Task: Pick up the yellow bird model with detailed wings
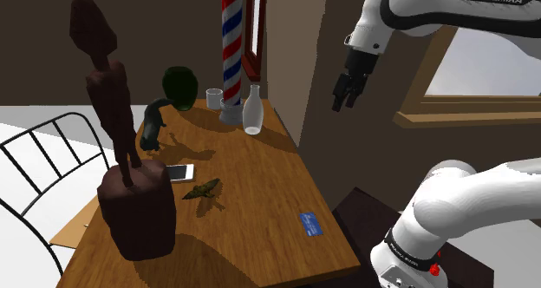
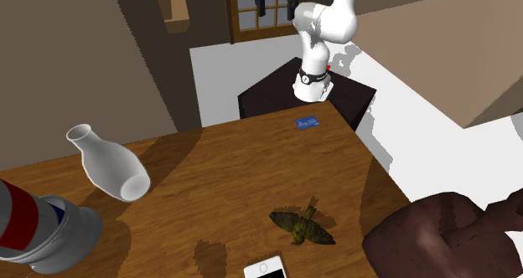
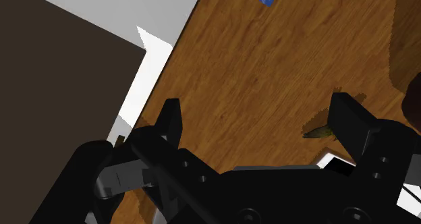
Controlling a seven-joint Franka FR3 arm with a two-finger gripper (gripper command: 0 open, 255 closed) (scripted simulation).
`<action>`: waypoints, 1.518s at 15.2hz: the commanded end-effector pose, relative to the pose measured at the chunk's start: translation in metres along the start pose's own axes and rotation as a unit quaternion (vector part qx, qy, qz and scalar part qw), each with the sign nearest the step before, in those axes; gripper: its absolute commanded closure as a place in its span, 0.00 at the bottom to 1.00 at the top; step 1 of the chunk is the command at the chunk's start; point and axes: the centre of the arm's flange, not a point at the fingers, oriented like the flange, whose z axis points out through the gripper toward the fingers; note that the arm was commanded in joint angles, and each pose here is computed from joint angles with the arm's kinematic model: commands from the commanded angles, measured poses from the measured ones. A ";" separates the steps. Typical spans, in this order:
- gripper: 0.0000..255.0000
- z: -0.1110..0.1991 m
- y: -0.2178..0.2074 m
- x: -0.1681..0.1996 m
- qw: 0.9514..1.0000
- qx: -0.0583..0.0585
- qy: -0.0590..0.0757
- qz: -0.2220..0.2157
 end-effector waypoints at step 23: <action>0.00 0.184 -0.200 0.129 0.973 -0.047 -0.013 0.224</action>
